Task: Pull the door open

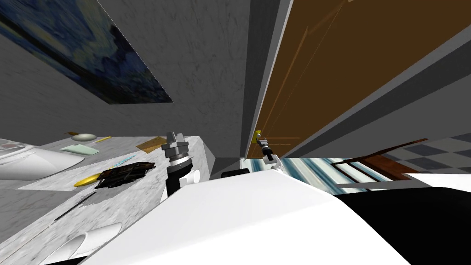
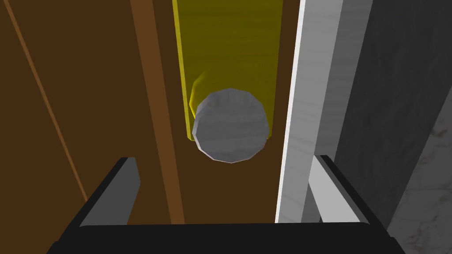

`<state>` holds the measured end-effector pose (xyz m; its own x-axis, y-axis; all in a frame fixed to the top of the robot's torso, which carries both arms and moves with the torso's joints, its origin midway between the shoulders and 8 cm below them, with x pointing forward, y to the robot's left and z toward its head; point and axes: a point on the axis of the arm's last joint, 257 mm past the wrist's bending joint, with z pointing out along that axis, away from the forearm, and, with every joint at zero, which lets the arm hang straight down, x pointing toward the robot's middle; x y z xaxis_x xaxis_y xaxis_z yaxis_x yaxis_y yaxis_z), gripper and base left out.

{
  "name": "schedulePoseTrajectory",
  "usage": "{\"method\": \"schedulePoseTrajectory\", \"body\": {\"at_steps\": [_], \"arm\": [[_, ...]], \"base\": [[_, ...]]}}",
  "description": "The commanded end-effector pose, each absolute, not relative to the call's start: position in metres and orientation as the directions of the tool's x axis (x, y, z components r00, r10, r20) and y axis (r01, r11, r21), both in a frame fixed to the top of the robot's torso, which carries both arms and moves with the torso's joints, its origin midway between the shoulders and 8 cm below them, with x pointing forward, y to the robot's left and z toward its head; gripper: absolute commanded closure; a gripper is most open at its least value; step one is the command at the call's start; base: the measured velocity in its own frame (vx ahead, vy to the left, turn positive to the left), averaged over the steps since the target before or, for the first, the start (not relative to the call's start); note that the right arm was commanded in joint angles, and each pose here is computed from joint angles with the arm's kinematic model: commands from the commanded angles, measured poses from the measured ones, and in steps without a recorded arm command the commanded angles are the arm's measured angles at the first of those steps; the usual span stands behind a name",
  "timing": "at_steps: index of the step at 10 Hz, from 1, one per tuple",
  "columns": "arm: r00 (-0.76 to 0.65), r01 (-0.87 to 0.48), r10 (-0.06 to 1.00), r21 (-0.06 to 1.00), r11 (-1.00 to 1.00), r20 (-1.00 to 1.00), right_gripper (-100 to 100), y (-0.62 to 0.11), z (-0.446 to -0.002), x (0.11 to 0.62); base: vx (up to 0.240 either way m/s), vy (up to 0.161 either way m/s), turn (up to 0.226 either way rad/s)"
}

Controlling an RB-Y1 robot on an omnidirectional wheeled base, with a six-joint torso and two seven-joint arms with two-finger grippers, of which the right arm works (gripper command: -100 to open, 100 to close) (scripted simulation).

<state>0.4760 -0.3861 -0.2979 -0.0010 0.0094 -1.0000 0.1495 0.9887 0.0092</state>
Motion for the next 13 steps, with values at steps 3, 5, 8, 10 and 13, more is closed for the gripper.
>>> {"method": "schedulePoseTrajectory", "body": {"at_steps": [3, 5, 8, 10, 13], "arm": [[0.000, 0.174, 0.011, 0.011, 0.985, -1.000, -100, -0.4062, -0.2962, 0.4720], [-0.001, 0.171, 0.011, 0.011, 0.985, -1.000, 100, -0.4030, -0.2969, 0.4727], [-0.001, 0.171, 0.011, 0.011, 0.985, -1.000, 100, -0.4030, -0.2969, 0.4727], [-0.001, 0.171, 0.011, 0.011, 0.985, -1.000, 100, -0.4030, -0.2969, 0.4727], [0.014, 0.174, 0.087, 0.088, 0.981, -0.996, 100, -0.4053, -0.2970, 0.4713]], "base": [[0.181, 0.010, 0.072], [0.035, 0.005, -0.005], [-0.025, -0.007, 0.006], [0.000, 0.000, 0.000], [-0.018, -0.011, 0.029]]}}
